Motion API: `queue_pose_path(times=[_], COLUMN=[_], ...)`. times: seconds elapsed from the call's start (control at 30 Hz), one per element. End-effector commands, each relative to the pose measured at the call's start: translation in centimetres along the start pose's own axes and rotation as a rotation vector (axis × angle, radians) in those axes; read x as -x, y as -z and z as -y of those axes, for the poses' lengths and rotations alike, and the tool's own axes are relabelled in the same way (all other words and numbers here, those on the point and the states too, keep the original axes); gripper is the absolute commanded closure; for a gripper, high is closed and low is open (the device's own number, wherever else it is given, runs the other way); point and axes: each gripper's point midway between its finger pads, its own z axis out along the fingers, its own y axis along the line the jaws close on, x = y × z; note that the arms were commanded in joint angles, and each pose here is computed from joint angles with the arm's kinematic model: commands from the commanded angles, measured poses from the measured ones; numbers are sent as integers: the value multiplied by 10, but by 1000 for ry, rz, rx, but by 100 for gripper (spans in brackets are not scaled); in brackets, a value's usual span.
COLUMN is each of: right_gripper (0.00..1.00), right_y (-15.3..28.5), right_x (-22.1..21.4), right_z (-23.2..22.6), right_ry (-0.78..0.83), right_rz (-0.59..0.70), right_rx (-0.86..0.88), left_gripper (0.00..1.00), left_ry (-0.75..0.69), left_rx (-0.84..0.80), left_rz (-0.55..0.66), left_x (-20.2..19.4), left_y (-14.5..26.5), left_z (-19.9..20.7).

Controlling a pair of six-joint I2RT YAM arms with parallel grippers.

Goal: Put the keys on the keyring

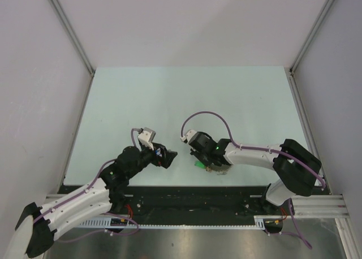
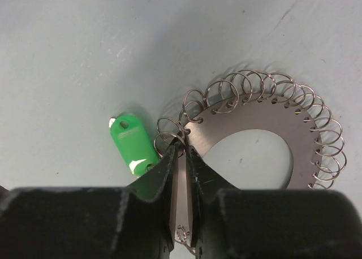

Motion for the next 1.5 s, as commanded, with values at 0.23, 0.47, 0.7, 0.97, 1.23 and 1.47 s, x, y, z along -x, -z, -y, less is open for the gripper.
queue_pose_path(times=[0.23, 0.47, 0.7, 0.97, 1.23, 1.47], right_gripper=[100, 100, 100, 100, 100, 100], right_y=[28, 59, 75, 82, 98, 106], right_x=[29, 62, 78, 76, 80, 80], right_z=[2, 8, 9, 3, 0, -1], right_ry=[-40, -52, -66, -9, 12, 15], right_rz=[102, 272, 416, 496, 587, 637], right_rx=[8, 16, 33, 80, 118, 131], left_gripper=[2, 2, 6, 12, 40, 65], left_ry=[19, -28, -150, -376, -505, -542], left_rx=[-19, -94, -327, -581, -745, -774], left_rz=[45, 47, 49, 77, 43, 64], left_x=[19, 24, 17, 8, -3, 0], left_y=[0, -4, -12, -24, -33, -44], left_z=[8, 22, 57, 91, 110, 115])
